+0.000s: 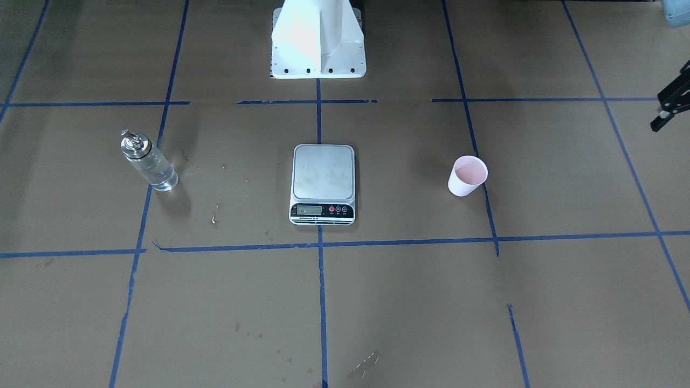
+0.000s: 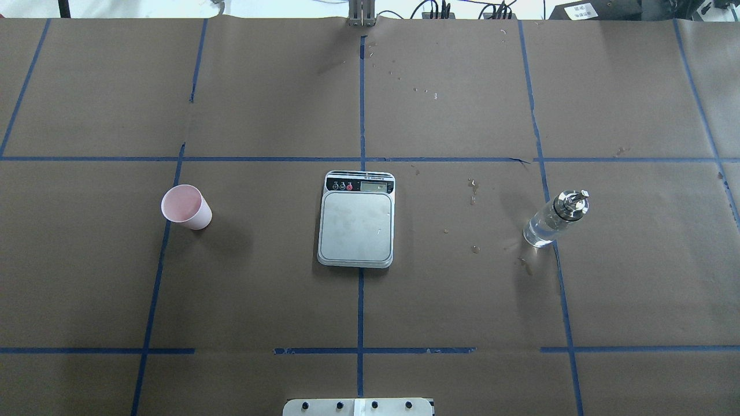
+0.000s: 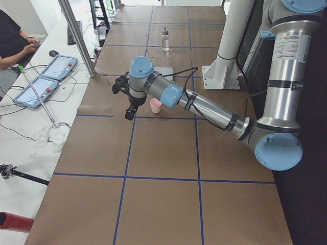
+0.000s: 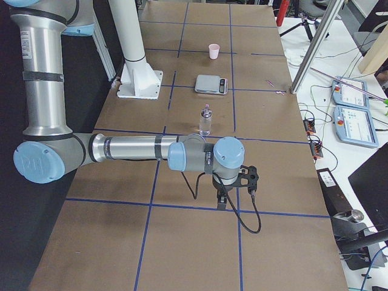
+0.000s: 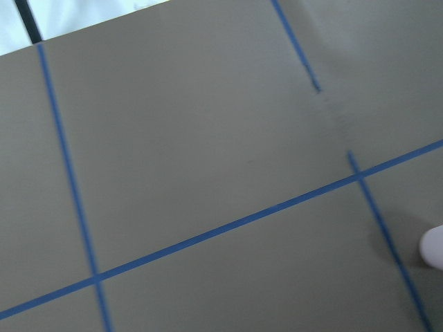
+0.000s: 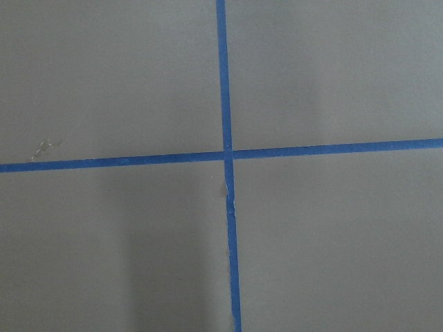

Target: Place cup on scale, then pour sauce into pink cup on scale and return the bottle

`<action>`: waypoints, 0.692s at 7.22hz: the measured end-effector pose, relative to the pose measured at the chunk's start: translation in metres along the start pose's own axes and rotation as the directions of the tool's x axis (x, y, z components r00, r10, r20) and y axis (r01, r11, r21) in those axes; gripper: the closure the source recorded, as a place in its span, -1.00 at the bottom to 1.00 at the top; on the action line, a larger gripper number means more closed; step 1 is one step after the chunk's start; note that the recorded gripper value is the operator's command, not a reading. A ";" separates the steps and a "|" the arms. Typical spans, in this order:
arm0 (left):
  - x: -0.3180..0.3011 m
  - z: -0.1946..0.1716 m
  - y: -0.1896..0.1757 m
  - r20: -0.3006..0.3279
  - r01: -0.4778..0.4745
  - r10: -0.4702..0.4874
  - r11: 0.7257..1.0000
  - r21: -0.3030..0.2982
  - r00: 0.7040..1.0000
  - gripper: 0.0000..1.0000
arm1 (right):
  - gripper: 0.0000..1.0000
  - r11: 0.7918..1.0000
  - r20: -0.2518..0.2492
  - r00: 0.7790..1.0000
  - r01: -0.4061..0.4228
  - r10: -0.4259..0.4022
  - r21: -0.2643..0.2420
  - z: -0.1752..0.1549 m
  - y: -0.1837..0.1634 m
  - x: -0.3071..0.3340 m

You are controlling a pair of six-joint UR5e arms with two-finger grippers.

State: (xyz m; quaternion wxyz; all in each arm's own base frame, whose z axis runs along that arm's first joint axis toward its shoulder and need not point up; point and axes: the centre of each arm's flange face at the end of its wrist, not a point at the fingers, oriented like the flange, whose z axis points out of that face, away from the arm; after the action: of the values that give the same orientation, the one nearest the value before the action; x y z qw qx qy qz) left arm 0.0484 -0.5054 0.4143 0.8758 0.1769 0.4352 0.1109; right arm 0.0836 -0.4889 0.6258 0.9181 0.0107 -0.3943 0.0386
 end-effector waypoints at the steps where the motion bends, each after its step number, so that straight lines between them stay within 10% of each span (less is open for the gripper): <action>1: 0.032 0.030 -0.006 -0.034 0.080 -0.081 0.996 -0.048 0.996 -1.00 | -1.00 1.000 0.000 1.000 0.004 -0.004 0.002 0.000 0.001 -0.001; 5: 0.137 0.123 -0.003 0.034 0.324 -0.323 0.938 -0.122 0.946 -1.00 | -1.00 1.000 0.002 1.000 0.007 -0.007 -0.001 0.004 0.002 -0.001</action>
State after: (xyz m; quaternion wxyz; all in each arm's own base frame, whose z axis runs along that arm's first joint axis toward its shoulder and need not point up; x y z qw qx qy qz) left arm 0.2291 -0.4862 0.3826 0.8943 0.0482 0.4448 -0.0085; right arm 0.0799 -0.4872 0.6272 0.9178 0.0116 -0.3953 0.0353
